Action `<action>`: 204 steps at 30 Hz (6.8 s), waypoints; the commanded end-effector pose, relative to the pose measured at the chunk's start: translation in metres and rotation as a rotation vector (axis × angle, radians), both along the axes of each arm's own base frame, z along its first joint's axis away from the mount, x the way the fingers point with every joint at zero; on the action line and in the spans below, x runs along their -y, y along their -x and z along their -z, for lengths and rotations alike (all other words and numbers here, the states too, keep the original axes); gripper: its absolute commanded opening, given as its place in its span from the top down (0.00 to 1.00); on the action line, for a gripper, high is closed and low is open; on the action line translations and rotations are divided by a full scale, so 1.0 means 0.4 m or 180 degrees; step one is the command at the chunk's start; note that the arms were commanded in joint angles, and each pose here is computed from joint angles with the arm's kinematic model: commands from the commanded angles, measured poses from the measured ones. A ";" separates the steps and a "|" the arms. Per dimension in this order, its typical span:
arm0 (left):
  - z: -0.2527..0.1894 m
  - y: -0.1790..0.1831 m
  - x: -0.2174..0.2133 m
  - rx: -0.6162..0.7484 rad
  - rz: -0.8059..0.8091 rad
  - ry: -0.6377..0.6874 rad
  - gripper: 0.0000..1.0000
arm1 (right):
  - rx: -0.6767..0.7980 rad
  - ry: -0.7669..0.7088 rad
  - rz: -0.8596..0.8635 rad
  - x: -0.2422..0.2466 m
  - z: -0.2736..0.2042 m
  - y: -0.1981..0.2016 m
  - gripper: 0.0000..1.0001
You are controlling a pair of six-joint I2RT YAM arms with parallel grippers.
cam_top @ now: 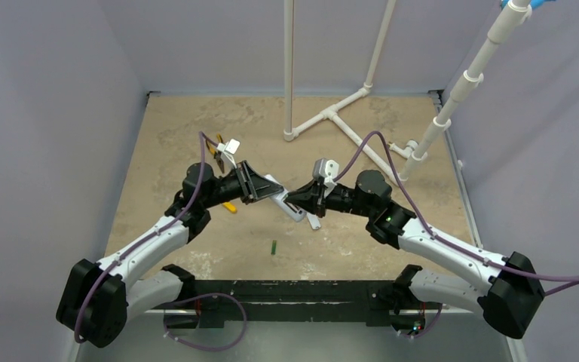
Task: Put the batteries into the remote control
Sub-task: Load the battery into the remote control, then adjust the battery in the remote control.
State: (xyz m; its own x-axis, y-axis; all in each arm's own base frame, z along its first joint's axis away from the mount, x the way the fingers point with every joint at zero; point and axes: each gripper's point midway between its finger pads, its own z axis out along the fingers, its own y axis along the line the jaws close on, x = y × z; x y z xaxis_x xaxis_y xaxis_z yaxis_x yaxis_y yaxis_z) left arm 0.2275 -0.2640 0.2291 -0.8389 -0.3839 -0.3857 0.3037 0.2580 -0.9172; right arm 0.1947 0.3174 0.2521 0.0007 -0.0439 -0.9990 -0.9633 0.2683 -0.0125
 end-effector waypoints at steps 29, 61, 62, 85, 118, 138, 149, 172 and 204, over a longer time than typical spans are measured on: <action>-0.070 0.000 0.016 0.0236 0.0093 0.0186 1.00 | -0.0153 -0.0035 0.0189 -0.005 0.008 -0.026 1.00; -0.079 -0.015 0.026 0.0236 0.0116 0.0199 1.00 | -0.0254 0.0652 0.0635 0.052 0.137 -0.073 1.00; -0.078 -0.016 0.027 0.0225 0.0118 0.0202 1.00 | -0.0266 0.0676 0.0649 0.052 0.141 -0.076 1.00; -0.078 -0.026 0.034 0.0222 0.0139 0.0221 1.00 | -0.0187 0.0984 0.0868 0.079 0.176 -0.111 1.00; -0.076 -0.030 0.042 0.0187 0.0174 0.0300 1.00 | -0.0021 0.0943 0.0850 0.093 0.171 -0.101 0.85; -0.071 -0.033 0.044 0.0148 0.0178 0.0307 1.00 | 0.0024 0.0924 0.0985 0.110 0.157 -0.110 0.70; -0.064 -0.035 0.047 0.0118 0.0194 0.0302 1.00 | 0.0029 0.0800 0.0985 0.109 0.128 -0.103 0.57; -0.032 -0.029 0.055 -0.0001 0.0292 0.0250 1.00 | 0.0066 0.0312 0.1011 0.105 0.007 -0.090 0.26; 0.065 0.201 -0.003 0.0021 0.1453 -0.0730 1.00 | 0.0938 0.0267 -0.1126 0.068 -0.007 0.193 0.36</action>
State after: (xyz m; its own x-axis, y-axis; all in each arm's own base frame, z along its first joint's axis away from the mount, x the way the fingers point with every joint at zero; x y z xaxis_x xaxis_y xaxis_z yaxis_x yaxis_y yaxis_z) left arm 0.1566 -0.2576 0.1839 -0.9310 0.0402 -0.3628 0.3514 0.3683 -0.8608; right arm 0.1377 0.2867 0.2363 0.2253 -0.1552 -0.9618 -0.9720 0.0321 -0.2329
